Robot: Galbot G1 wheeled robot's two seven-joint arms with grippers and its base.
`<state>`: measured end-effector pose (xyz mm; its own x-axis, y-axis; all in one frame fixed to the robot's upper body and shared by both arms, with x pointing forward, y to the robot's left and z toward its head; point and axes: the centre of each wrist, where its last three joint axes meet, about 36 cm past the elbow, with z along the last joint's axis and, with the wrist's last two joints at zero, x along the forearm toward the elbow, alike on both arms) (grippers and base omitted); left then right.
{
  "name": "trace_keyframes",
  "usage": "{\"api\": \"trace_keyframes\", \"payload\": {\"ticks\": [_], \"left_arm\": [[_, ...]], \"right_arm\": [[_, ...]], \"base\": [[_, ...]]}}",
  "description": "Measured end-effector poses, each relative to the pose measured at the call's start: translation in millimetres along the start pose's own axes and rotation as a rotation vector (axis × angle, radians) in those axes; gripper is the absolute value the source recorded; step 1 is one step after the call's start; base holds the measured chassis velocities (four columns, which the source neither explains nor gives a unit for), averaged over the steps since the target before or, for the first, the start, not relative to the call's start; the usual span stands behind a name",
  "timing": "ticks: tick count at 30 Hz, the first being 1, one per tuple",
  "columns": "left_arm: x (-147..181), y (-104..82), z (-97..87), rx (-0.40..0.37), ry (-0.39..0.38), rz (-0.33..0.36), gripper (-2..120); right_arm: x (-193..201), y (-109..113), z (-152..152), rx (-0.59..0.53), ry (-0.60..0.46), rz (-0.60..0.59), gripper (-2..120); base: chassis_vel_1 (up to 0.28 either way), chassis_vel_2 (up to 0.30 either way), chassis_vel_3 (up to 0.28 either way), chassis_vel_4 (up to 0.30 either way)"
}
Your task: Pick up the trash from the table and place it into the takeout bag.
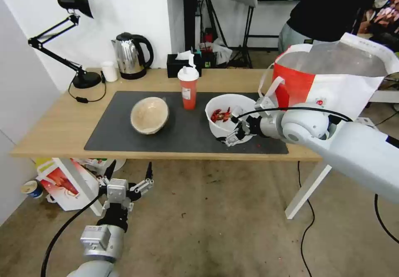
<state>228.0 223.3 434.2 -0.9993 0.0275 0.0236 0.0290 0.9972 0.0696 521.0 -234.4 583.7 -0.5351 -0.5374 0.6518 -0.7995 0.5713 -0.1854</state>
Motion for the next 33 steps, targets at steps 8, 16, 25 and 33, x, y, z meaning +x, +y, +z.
{"api": "trace_keyframes", "payload": {"ticks": [8, 16, 25, 33], "left_arm": [[0.0, 0.0, 0.0, 0.0, 0.0, 0.0, 100], [0.0, 0.0, 0.0, 0.0, 0.0, 0.0, 100], [0.0, 0.0, 0.0, 0.0, 0.0, 0.0, 100], [0.0, 0.0, 0.0, 0.0, 0.0, 0.0, 100]], "right_arm": [[-1.8, -6.0, 6.1, -0.028, 0.004, 0.011, 100], [-4.4, -10.5, 9.7, -0.047, 0.01, 0.014, 100], [-8.1, -9.6, 13.1, -0.064, 0.008, 0.013, 100], [-7.1, -11.3, 14.3, -0.066, 0.01, 0.016, 100]], "base": [[0.0, 0.0, 0.0, 0.0], [0.0, 0.0, 0.0, 0.0], [0.0, 0.0, 0.0, 0.0], [0.0, 0.0, 0.0, 0.0]]}}
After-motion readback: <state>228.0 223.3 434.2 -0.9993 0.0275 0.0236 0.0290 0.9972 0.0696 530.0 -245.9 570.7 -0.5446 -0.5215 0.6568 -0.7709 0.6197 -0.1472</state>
